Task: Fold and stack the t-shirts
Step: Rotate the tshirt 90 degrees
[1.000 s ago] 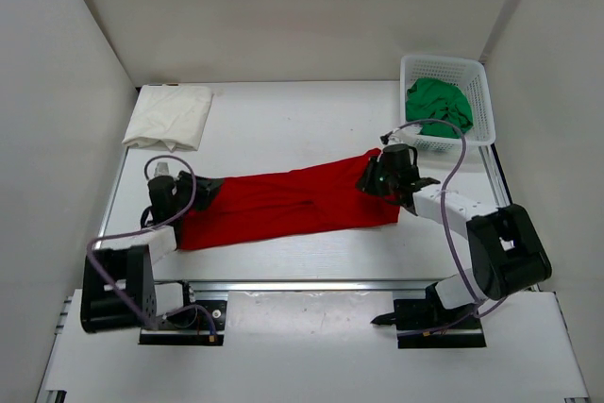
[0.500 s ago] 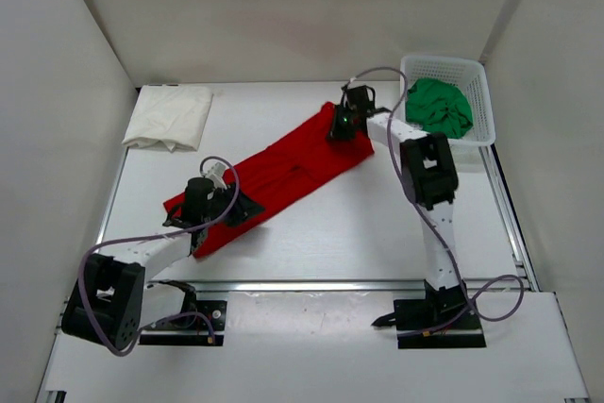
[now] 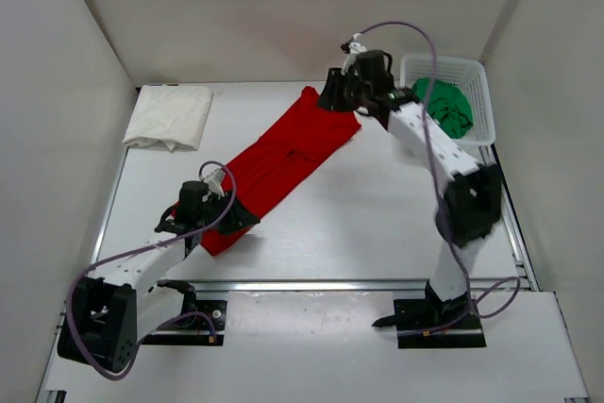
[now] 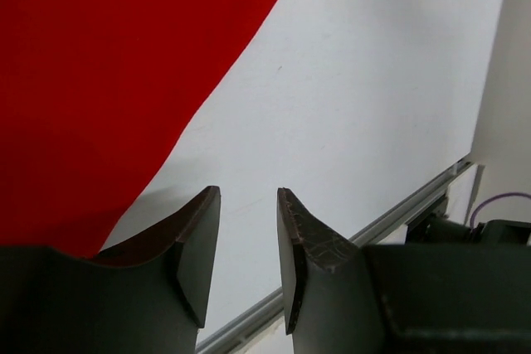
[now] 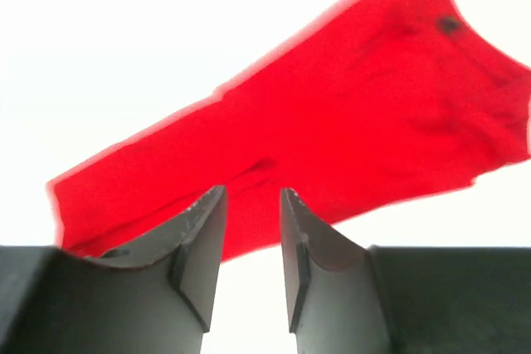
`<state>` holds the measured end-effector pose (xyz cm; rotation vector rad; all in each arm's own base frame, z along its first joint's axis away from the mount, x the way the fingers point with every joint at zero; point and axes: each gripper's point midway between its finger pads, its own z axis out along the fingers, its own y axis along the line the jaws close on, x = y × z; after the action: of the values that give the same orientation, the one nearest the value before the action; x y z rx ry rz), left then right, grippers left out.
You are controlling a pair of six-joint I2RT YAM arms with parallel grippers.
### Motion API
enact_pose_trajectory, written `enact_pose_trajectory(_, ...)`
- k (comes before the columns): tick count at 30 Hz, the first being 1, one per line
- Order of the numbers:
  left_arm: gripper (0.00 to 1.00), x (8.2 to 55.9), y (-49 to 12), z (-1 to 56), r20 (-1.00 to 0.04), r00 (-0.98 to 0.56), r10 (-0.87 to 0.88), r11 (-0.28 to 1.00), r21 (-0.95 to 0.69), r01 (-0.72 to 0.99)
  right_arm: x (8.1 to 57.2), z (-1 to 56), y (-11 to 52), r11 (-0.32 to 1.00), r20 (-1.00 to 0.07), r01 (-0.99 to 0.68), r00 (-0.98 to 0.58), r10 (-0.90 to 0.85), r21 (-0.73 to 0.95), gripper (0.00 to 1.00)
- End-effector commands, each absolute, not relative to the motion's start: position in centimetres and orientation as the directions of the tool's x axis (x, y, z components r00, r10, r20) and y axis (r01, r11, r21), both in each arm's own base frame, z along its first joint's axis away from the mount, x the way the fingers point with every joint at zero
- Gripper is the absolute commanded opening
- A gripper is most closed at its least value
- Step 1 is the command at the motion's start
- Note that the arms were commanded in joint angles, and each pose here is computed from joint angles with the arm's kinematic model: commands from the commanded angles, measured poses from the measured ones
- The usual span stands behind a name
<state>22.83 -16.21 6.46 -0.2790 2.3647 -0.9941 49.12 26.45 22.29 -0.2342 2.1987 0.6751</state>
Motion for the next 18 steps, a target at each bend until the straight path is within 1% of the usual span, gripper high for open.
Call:
enact_pose_trajectory(1, 0.45, 23.9, -16.1, 8.6, -0.471, -0.831, -0.297, 0.731, -0.671, 0.119, 42.2, 22.5, 28.2, 0.776, -0.769, -0.43, -0.63, 0.108, 0.461, 0.32)
enact_pose_trajectory(2, 0.45, 24.5, -16.5, 9.7, -0.482, -0.831, -0.277, 0.728, -0.67, 0.146, 39.8, 20.7, 28.3, 0.763, -0.756, -0.415, -0.639, 0.143, 0.495, 0.33)
enact_pose_trajectory(3, 0.44, 24.5, -16.6, 9.9, -0.48, -0.846, -0.23, 0.742, -0.65, 0.167, 36.9, 18.0, 29.3, 0.749, -0.745, -0.434, -0.657, 0.118, 0.501, 0.34)
enact_pose_trajectory(4, 0.42, 24.4, -16.4, 9.6, -0.475, -0.855, -0.208, 0.757, -0.632, 0.167, 35.2, 17.6, 30.7, 0.721, -0.73, -0.442, -0.671, 0.129, 0.534, 0.34)
enact_pose_trajectory(6, 0.43, 24.9, -16.4, 10.5, -0.505, -0.838, -0.209, 0.76, -0.622, 0.186, 32.3, 13.4, 31.7, 0.703, -0.668, -0.406, -0.732, 0.132, 0.584, 0.35)
enact_pose_trajectory(8, 0.44, 25.3, -16.1, 11.3, -0.527, -0.815, -0.242, 0.75, -0.634, 0.188, 30.6, 12.0, 33.8, 0.667, -0.631, -0.402, -0.765, 0.131, 0.627, 0.36)
enact_pose_trajectory(9, 0.45, 25.4, -16.0, 11.8, -0.532, -0.808, -0.253, 0.737, -0.648, 0.196, 30.2, 10.7, 34.2, 0.675, -0.612, -0.387, -0.781, 0.121, 0.628, 0.36)
enact_pose_trajectory(11, 0.45, 25.3, -15.8, 11.8, -0.531, -0.808, -0.255, 0.734, -0.65, 0.197, 29.6, 9.9, 35.9, 0.659, -0.592, -0.389, -0.799, 0.108, 0.644, 0.42)
enact_pose_trajectory(14, 0.45, 25.1, -15.7, 11.3, -0.515, -0.818, -0.257, 0.728, -0.659, 0.186, 29.8, 7.5, 37.3, 0.682, -0.564, -0.357, -0.82, 0.099, 0.638, 0.45)
enact_pose_trajectory(16, 0.45, 24.8, -16.0, 10.8, -0.507, -0.825, -0.251, 0.72, -0.667, 0.191, 30.0, 5.6, 38.3, 0.696, -0.535, -0.331, -0.84, 0.089, 0.637, 0.45)
enact_pose_trajectory(18, 0.45, 25.0, -15.9, 10.9, -0.516, -0.817, -0.26, 0.721, -0.666, 0.192, 30.2, 4.9, 39.1, 0.691, -0.507, -0.302, -0.855, 0.107, 0.656, 0.45)
